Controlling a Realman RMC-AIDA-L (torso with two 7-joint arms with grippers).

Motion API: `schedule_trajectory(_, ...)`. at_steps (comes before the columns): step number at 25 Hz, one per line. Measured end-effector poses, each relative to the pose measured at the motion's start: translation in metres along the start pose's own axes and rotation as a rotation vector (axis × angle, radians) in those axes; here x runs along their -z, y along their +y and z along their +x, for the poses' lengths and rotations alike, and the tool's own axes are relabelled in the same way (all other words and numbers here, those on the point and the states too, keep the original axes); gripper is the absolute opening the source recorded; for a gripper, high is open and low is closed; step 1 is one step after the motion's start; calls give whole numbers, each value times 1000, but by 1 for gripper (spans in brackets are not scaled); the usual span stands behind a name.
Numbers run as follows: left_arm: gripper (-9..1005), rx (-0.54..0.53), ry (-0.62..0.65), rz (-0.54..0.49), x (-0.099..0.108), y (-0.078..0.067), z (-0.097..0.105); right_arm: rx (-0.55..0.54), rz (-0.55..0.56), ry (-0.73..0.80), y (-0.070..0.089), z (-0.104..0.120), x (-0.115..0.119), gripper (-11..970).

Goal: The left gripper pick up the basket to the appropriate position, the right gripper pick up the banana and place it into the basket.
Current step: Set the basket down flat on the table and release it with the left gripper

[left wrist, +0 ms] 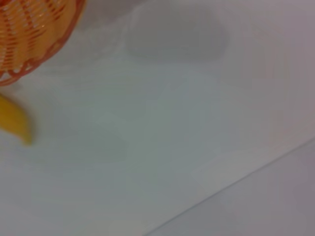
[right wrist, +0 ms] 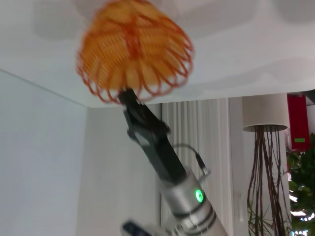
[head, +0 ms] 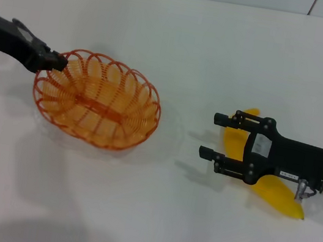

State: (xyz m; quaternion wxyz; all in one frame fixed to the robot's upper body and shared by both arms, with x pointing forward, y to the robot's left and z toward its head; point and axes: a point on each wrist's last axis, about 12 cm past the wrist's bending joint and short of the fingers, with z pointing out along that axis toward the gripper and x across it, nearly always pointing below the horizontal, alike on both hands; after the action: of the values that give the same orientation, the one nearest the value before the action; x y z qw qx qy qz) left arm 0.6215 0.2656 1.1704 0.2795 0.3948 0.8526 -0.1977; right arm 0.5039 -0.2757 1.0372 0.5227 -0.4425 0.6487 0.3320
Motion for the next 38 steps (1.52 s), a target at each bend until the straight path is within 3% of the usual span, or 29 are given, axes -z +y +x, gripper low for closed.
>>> schedule_trajectory(5, 45, 173, 0, -45, -30, 7, 6, 7, -8, -7, -2, -3, -4, 704)
schedule_trajectory(13, 49, 271, 15, -16, -49, 4, 4, 12, -14, -15, -3, -5, -6, 704)
schedule_trajectory(26, 54, 221, 87, 10, -60, -7, 2, 12, -20, -17, -3, -7, -10, 705)
schedule_trajectory(38, 59, 226, 84, 12, -60, -7, 0, 9, -18, -15, -3, -6, -9, 705)
